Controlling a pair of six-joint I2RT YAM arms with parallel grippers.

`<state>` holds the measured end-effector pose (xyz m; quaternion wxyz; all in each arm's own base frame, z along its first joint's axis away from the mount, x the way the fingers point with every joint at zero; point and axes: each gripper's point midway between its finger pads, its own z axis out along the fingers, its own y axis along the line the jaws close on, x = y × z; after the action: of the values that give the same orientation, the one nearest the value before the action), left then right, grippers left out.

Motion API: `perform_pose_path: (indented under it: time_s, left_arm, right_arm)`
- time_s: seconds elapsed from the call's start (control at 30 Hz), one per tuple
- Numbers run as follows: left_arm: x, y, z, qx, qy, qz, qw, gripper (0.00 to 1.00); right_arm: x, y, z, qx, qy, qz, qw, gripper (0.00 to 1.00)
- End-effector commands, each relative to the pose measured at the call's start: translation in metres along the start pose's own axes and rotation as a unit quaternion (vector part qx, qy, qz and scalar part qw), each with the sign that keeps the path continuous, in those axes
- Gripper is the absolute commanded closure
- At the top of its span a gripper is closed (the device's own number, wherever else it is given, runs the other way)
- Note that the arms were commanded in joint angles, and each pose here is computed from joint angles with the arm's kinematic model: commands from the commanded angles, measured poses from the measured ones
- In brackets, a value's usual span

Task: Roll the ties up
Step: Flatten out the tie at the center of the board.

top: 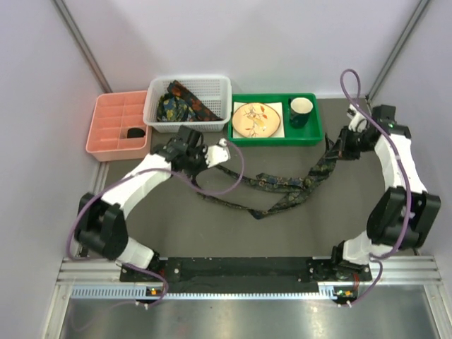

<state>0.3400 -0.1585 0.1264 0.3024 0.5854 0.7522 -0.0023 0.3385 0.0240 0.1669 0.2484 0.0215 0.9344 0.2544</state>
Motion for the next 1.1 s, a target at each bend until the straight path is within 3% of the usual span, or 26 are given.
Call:
perform_pose_path:
  time_s: [0.0, 0.03, 0.13, 0.3, 0.47, 0.6, 0.63, 0.67, 0.7, 0.73, 0.87, 0.97, 1.0, 1.07]
  left_arm:
    - [0.025, -0.036, -0.017, 0.018, -0.003, 0.081, 0.997, 1.00]
    - [0.029, -0.041, -0.023, 0.010, -0.007, 0.090, 0.996, 1.00]
    - [0.061, -0.072, -0.016, 0.021, 0.005, 0.113, 0.993, 1.00]
    - [0.091, -0.124, 0.004, 0.048, 0.011, 0.148, 0.988, 1.00]
    - [0.095, -0.147, 0.017, 0.061, 0.031, 0.125, 0.990, 1.00]
    - [0.108, -0.154, 0.017, 0.062, 0.044, 0.133, 0.988, 0.94]
    - [0.109, -0.155, 0.016, 0.062, 0.043, 0.141, 0.987, 0.83]
    - [0.106, -0.152, 0.011, 0.056, 0.036, 0.142, 0.988, 0.75]
    - [0.103, -0.150, 0.008, 0.053, 0.032, 0.141, 0.988, 0.65]
    - [0.098, -0.150, 0.003, 0.054, 0.026, 0.129, 0.990, 0.51]
    - [0.073, -0.147, -0.025, 0.058, -0.018, 0.117, 0.991, 0.22]
    - [0.053, -0.146, -0.045, 0.053, -0.063, 0.093, 0.992, 0.19]
    - [0.050, -0.144, -0.049, 0.048, -0.070, 0.085, 0.993, 0.19]
    - [0.045, -0.138, -0.057, 0.025, -0.081, 0.056, 0.995, 0.19]
  right_arm:
    - [0.044, -0.017, -0.009, 0.030, 0.030, 0.014, 0.999, 1.00]
    - [0.057, -0.041, -0.010, 0.087, 0.051, 0.003, 0.995, 1.00]
    - [0.095, -0.078, -0.002, 0.154, 0.117, -0.009, 0.981, 1.00]
    - [0.126, -0.107, 0.013, 0.179, 0.188, -0.019, 0.966, 1.00]
    - [0.139, -0.115, 0.013, 0.191, 0.222, -0.015, 0.956, 1.00]
    - [0.149, -0.140, 0.003, 0.251, 0.256, -0.019, 0.933, 0.99]
    - [0.146, -0.145, 0.001, 0.264, 0.254, -0.019, 0.930, 0.91]
    - [0.142, -0.145, 0.000, 0.268, 0.249, -0.014, 0.930, 0.70]
    - [0.128, -0.141, -0.001, 0.263, 0.231, -0.016, 0.937, 0.62]
    - [0.120, -0.139, -0.003, 0.267, 0.216, -0.015, 0.939, 0.58]
    - [0.071, -0.129, -0.024, 0.296, 0.123, -0.007, 0.947, 0.44]
    - [0.029, -0.117, -0.051, 0.308, 0.038, -0.032, 0.950, 0.42]
    - [0.013, -0.103, -0.058, 0.288, 0.000, -0.051, 0.956, 0.42]
    - [0.007, -0.071, -0.047, 0.196, -0.007, -0.103, 0.975, 0.46]
